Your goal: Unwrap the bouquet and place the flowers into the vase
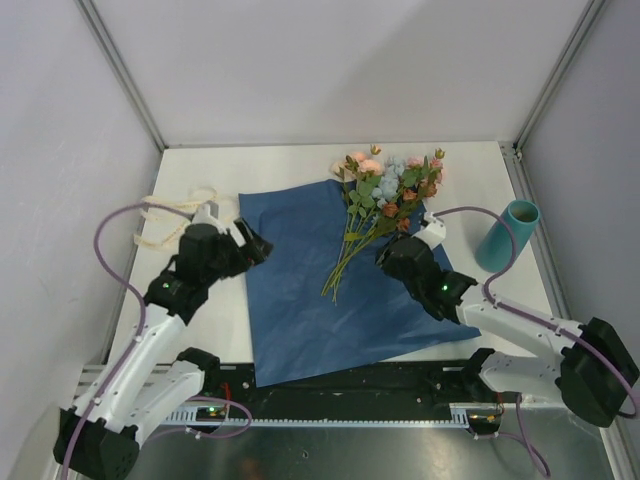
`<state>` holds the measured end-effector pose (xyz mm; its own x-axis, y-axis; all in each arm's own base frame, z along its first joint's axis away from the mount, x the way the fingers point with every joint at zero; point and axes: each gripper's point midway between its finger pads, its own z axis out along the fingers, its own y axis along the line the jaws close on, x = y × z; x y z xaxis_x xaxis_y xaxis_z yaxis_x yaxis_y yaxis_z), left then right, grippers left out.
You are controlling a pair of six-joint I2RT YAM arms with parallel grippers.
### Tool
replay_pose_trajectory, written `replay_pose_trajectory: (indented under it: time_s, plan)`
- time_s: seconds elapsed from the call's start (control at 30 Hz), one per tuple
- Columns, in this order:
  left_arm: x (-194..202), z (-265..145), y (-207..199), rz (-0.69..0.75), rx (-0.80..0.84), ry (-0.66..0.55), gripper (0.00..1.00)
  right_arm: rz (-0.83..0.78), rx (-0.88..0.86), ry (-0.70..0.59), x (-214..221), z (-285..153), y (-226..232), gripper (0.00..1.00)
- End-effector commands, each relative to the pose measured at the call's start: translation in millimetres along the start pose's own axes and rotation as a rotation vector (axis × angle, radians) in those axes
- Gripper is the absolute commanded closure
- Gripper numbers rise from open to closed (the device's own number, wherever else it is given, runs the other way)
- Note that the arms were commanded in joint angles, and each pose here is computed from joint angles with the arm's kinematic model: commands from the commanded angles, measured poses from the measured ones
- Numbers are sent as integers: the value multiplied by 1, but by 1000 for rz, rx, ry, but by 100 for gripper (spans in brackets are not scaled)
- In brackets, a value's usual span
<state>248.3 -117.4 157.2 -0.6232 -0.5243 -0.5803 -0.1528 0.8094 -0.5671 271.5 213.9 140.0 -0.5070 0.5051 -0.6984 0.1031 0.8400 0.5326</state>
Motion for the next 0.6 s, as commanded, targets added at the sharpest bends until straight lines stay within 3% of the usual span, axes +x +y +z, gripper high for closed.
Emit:
replay_pose_trajectory:
  time_s: [0.0,0.13,0.3,0.57]
  plan:
    - [-40,-36,-44,310,156,-84,2,82,-98,-69,-35,22,26,56]
    - [-41,-42,-42,443,172,-92,1,90,-79,-72,-43,46,20,57]
    - [-26,-34,-24,482,147,-63,0,111,-82,-48,-46,73,30,57]
    - [-19,-34,-23,472,163,-47,0,-102,15,9,-35,128,63,59]
